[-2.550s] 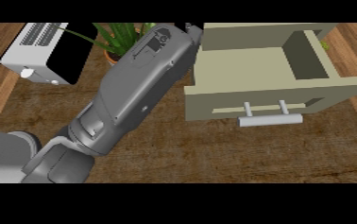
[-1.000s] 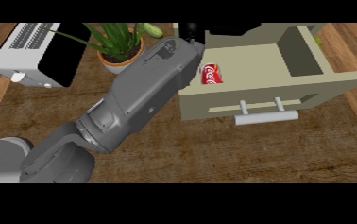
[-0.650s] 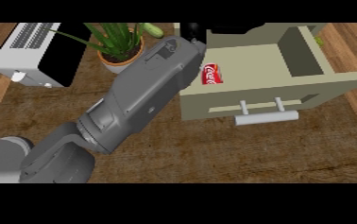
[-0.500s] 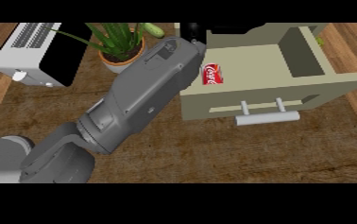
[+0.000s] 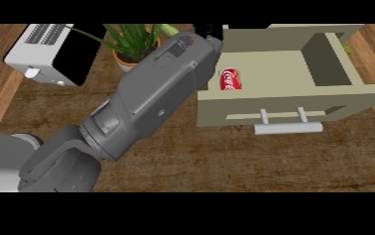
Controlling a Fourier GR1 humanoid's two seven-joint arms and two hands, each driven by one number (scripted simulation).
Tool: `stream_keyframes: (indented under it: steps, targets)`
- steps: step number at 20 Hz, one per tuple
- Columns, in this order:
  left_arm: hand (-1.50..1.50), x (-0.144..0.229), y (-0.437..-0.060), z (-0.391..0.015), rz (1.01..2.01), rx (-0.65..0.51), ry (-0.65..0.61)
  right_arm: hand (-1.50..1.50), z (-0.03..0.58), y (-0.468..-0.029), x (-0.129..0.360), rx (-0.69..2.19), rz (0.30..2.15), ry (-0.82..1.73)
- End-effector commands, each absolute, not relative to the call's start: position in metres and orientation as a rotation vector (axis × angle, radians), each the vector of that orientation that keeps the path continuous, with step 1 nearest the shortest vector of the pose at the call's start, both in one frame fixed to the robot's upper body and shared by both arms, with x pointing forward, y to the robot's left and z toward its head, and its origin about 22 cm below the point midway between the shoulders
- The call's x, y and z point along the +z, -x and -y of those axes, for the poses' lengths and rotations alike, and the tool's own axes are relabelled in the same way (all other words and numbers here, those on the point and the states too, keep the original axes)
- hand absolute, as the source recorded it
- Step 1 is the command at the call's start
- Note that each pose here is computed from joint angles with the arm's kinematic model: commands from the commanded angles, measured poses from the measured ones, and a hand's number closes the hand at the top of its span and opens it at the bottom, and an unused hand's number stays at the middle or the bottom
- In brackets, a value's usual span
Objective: Pick up the can, place it into the drawer and close the drawer
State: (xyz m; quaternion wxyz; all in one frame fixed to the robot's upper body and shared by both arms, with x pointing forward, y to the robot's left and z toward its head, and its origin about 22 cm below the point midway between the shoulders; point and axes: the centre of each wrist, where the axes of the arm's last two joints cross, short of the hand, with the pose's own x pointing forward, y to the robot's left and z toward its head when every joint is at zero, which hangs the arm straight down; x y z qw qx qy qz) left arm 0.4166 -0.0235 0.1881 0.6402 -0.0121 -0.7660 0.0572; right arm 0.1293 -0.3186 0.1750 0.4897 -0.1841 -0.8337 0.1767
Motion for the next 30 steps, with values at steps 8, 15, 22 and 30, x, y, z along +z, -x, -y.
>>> stream_keyframes:
  steps: [8,15,22,30]
  targets:
    - [-1.50,0.185,-0.414,0.023,1.705,0.156,0.054,-1.50,0.263,-0.196,0.160,0.699,1.990,0.656]
    - [-1.50,0.195,-0.425,0.003,1.697,0.150,0.017,-1.50,0.231,-0.261,0.157,0.845,1.932,0.781]
    - [-1.50,0.200,-0.418,0.000,1.707,0.144,-0.014,-1.50,0.202,-0.317,0.128,1.028,1.856,0.884]
    - [-1.50,0.201,-0.422,-0.044,1.721,0.152,-0.042,-1.50,0.188,-0.368,0.097,1.146,1.741,1.015]
